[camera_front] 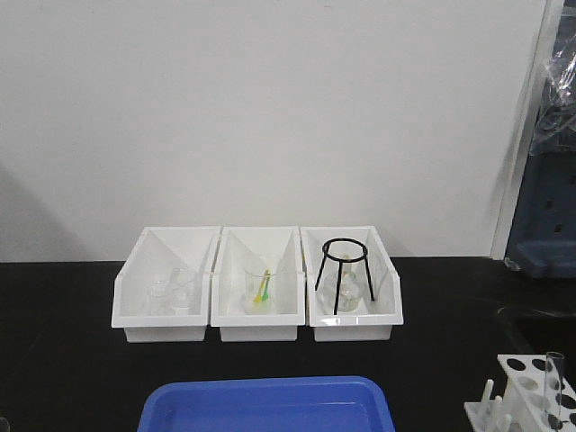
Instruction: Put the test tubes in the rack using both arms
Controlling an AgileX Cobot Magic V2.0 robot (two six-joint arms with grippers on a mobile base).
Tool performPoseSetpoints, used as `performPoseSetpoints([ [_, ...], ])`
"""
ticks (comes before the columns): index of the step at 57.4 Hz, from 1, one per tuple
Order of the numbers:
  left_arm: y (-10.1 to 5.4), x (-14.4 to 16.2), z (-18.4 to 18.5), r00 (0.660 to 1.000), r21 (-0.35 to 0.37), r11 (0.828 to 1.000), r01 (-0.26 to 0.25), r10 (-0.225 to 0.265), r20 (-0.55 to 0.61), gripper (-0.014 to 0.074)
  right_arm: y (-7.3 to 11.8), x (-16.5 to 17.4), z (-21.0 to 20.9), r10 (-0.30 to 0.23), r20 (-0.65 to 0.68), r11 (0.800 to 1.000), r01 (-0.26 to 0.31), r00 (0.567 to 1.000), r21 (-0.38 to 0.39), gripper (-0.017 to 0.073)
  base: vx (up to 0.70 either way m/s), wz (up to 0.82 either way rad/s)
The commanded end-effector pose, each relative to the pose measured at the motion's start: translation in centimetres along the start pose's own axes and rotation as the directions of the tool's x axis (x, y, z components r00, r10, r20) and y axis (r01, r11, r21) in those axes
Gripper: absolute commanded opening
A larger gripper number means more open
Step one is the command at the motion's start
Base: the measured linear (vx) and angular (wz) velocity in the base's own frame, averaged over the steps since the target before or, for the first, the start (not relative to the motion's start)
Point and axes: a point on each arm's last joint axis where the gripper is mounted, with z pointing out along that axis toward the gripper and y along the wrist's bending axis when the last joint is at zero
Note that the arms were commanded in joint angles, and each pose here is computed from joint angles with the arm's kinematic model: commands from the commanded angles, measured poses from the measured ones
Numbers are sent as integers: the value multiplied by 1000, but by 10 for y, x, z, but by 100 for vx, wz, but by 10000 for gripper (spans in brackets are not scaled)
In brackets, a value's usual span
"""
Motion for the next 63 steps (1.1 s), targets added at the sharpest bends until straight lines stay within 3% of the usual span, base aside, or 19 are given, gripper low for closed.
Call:
performPoseSetpoints([
  [1,1,-16,-3,993,-5,1000,14,-13,113,-1,0,-18,0,-16,106,1000,17,994,-7,510,0,0],
  [16,1,-16,-3,993,-5,1000,14,-13,113,-1,0,-19,-12,-12,123,1000,12,992,1,445,0,0],
  [25,1,-16,-3,993,-5,1000,14,-13,113,-1,4,3,-39,0,135,1000,0,991,-2,248,0,0],
  [29,1,-16,-3,993,-5,1000,14,-13,113,-1,9,20,-54,17,134,999,-13,991,-37,134,0,0],
  [34,1,-16,-3,993,-5,1000,14,-13,113,-1,17,40,-73,-6,150,995,21,989,-99,-8,0,0],
  [41,1,-16,-3,993,-5,1000,14,-13,113,-1,20,70,-90,15,150,991,5,989,-131,-14,0,0],
  [48,1,-16,-3,993,-5,1000,14,-13,113,-1,16,96,-102,85,161,994,-73,983,-81,-13,0,0],
  [52,1,-16,-3,993,-5,1000,14,-13,113,-1,16,107,-108,49,146,996,-38,988,-75,-11,0,0],
  [58,1,-16,-3,994,-5,1000,14,-13,113,-1,19,111,-108,-64,109,992,75,992,-100,-10,0,0],
  [63,1,-16,-3,994,-5,1000,14,-13,113,-1,21,113,-109,-103,89,986,113,991,-120,-9,0,0],
])
